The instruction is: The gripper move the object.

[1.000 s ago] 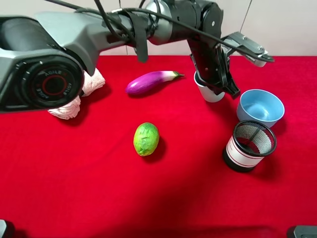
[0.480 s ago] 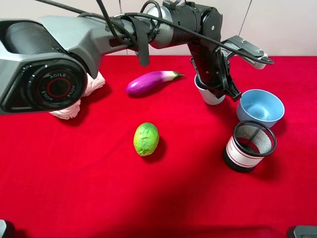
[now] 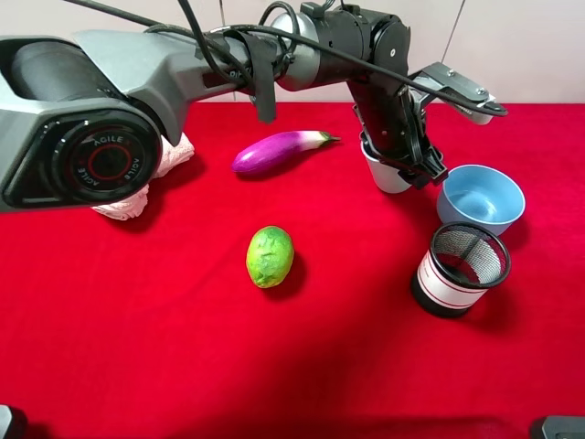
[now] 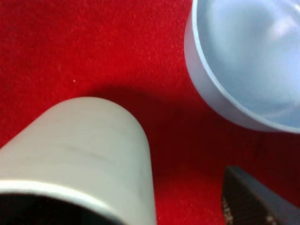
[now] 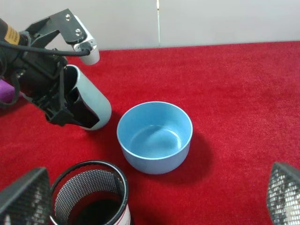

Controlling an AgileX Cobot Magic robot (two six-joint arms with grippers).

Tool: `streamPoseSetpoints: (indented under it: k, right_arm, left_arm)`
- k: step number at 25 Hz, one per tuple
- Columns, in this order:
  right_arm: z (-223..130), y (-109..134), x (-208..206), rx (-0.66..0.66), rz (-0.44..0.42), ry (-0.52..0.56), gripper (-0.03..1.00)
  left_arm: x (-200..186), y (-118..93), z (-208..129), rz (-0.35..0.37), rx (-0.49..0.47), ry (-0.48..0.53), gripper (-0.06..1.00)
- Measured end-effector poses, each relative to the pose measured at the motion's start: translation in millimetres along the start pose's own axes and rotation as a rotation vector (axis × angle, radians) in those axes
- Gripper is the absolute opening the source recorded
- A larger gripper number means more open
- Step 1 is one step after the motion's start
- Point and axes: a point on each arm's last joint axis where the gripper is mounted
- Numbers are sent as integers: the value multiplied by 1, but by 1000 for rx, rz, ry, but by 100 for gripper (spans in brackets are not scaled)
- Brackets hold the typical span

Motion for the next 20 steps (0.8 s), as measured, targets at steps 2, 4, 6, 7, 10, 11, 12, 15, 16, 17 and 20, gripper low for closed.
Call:
streamPoseSetpoints:
  k: [2,4,6,7,10,11,12,15,16,17,20]
  right_arm:
    - [0,0,0,0,0,0,69]
    - [0,0,0,0,0,0,69]
    - [0,0,0,0,0,0,69]
    - [0,0,0,0,0,0,69]
    - [0,0,0,0,0,0,69]
    - [0,0,0,0,0,0,69]
    - [0,0,0,0,0,0,69]
    - [0,0,0,1,1,0,69]
    - [0,0,0,1,1,0,69]
    - [0,0,0,1,2,0,69]
    - [0,0,0,1,2,0,69]
  left_arm:
    - [0,0,1,2,3,-5,68]
    - [-3,1,4,8,9,-16,69]
    - [-7,1,9,15,19,-30,70]
    - [-10,1,12,17,23,-39,70]
    - [-20,1,21,16,27,-50,70]
    - [-22,0,23,16,28,-51,70]
    - [-25,0,24,17,31,-50,70]
    - [-30,0,27,15,34,-36,70]
    - [-32,0,28,15,34,-34,70]
    - [-33,0,29,14,35,-30,70]
    - [-37,-1,30,10,35,-6,70]
Point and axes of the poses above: a point on each arm's last joint axis where the gripper is mounted, x pointing out along that axis toward the gripper, y along the wrist's bending axis when the last joint is at zero, z = x × y, and after that the axes turned 7 degrees about -x, right-handed
